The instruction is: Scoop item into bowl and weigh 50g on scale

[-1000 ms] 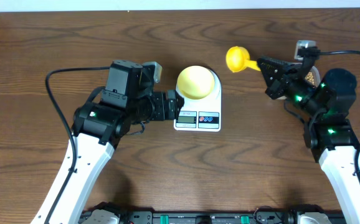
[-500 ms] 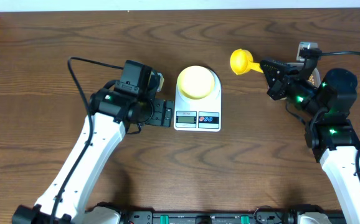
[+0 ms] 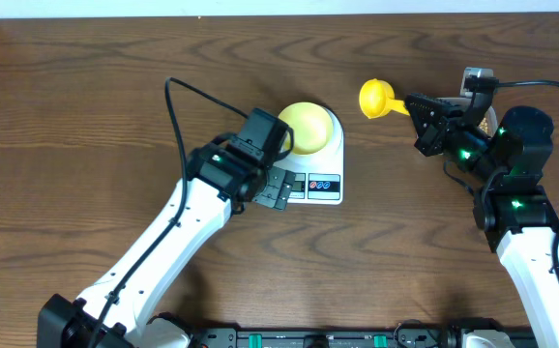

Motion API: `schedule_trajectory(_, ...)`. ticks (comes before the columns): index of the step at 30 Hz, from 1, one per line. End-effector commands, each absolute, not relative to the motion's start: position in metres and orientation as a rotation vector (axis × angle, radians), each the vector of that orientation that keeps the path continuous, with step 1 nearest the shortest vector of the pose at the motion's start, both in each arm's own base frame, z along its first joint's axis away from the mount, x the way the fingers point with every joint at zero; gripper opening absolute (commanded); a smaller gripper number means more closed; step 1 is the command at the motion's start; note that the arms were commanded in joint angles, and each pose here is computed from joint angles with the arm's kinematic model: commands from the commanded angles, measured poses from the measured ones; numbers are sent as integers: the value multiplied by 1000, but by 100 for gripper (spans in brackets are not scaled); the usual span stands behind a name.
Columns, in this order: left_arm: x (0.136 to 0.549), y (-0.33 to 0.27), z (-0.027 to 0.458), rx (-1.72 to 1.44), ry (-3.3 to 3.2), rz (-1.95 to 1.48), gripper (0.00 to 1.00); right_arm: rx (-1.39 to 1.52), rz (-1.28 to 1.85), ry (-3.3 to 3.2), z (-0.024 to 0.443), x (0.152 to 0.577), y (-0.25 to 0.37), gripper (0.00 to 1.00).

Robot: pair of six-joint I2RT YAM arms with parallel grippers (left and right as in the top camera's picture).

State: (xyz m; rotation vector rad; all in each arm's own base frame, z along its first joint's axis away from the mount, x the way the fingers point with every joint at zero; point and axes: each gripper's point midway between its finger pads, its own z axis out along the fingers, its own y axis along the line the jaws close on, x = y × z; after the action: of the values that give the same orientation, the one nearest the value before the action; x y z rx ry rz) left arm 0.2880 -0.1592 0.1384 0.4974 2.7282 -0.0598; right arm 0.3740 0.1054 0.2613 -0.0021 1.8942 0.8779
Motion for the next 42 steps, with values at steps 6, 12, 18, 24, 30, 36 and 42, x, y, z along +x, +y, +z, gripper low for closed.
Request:
schedule_trajectory(6, 297, -168, 128, 310, 2735, -35, 89, 4, 855, 1876, 271, 376, 102, 1)
schedule_trajectory(12, 296, -170, 109, 213, 2797, -19, 89, 11, 848, 1879, 270, 376, 101, 1)
schedule_trajectory(18, 293, -182, 97, 212, 2816, -19, 89, 12, 848, 1882, 269, 376, 101, 1)
schedule_trajectory(24, 290, -194, 88, 223, 2829, -21, 89, 13, 848, 1882, 269, 376, 101, 1)
schedule_trajectory(30, 290, -206, 76, 256, 2831, -23, 89, 13, 848, 1883, 269, 376, 101, 1)
schedule_trajectory(36, 298, -199, 61, 180, 2825, 82, 89, 20, 848, 1896, 266, 375, 100, 1)
schedule_trajectory(42, 299, -199, 44, 183, 2849, 115, 89, 19, 848, 1893, 267, 375, 100, 1)
